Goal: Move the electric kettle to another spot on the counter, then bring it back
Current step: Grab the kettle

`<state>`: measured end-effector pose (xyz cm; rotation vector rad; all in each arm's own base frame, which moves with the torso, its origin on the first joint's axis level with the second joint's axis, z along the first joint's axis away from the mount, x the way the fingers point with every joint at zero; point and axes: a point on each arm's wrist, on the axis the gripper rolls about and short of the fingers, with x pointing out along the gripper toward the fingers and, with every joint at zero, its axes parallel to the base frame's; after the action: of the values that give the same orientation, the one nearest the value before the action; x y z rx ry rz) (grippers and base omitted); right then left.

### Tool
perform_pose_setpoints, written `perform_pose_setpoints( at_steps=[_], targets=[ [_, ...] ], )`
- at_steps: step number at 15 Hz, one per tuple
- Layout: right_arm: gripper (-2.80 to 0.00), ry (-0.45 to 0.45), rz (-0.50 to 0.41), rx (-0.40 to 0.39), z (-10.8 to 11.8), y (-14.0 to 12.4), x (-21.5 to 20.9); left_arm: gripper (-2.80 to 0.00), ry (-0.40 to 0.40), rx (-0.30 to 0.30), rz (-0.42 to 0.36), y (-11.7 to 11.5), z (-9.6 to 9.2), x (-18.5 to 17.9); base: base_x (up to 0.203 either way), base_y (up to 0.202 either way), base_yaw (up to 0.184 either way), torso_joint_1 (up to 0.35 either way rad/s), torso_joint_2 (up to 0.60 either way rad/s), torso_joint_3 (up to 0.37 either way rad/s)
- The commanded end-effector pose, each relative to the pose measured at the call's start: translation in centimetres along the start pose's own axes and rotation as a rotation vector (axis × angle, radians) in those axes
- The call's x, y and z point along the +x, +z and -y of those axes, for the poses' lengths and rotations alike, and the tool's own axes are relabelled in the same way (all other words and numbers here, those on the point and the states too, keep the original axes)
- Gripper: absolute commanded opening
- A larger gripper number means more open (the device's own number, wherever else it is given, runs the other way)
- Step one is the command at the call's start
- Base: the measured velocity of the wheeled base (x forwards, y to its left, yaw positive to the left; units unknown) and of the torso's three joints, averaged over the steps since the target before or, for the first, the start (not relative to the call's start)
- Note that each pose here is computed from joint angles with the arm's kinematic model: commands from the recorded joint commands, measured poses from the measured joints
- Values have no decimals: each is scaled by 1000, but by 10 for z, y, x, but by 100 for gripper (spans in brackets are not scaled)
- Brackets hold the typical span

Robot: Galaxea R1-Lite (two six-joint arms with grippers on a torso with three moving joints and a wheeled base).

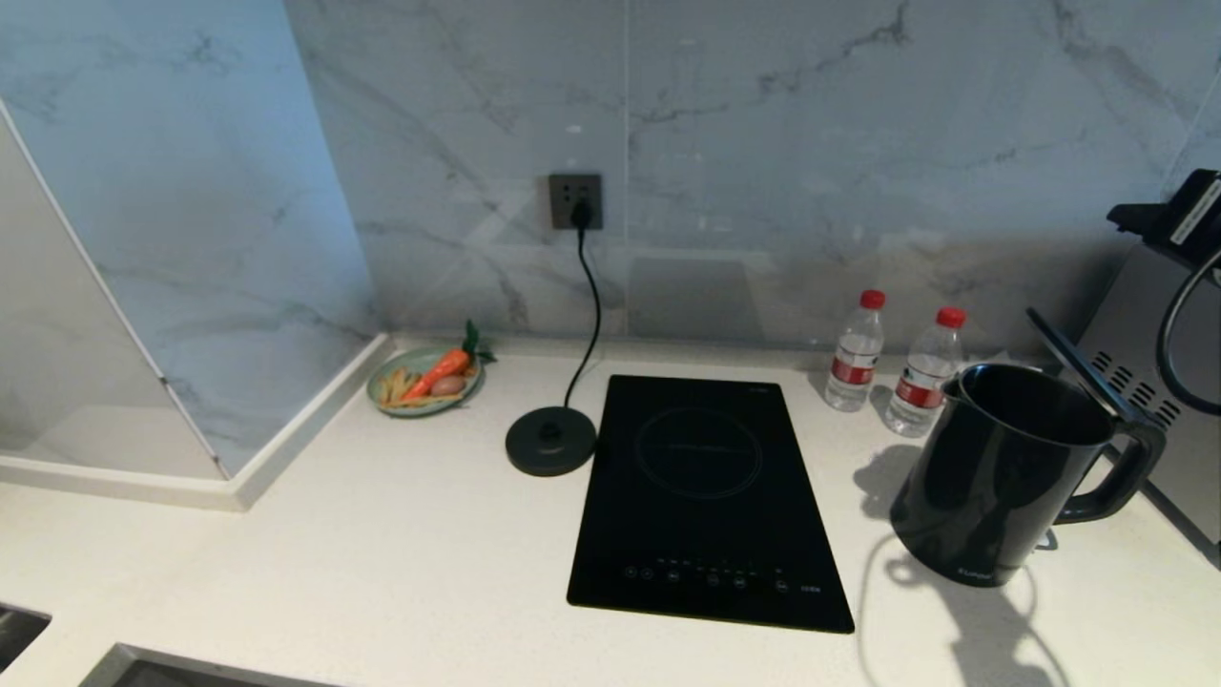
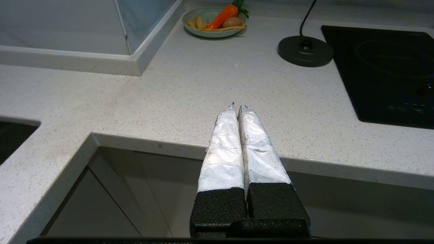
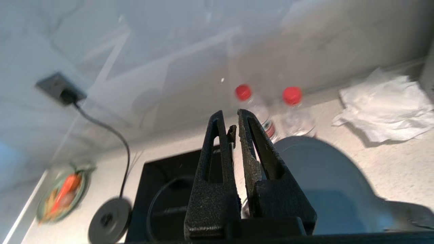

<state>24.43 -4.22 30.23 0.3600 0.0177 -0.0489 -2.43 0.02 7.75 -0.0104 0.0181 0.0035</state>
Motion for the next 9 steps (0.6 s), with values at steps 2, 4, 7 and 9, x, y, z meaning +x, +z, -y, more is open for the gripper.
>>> perform_pose_setpoints(
  at_steps=[2,4,7,9],
  targets=[
    [-280,-13,-7,66,7,-9,-4,-280,1,0,0,0,0,0,0,0,0,0,0,0],
    [-280,-27,-35,78,10,-17,-3,-280,1,0,-1,0,0,0,0,0,0,0,0,0],
    [-280,-49,-78,110,20,-33,5,-280,1,0,-1,0,0,0,0,0,0,0,0,0],
    [-280,-66,-103,153,26,-43,14,-280,1,0,0,0,0,0,0,0,0,0,0,0]
  ],
)
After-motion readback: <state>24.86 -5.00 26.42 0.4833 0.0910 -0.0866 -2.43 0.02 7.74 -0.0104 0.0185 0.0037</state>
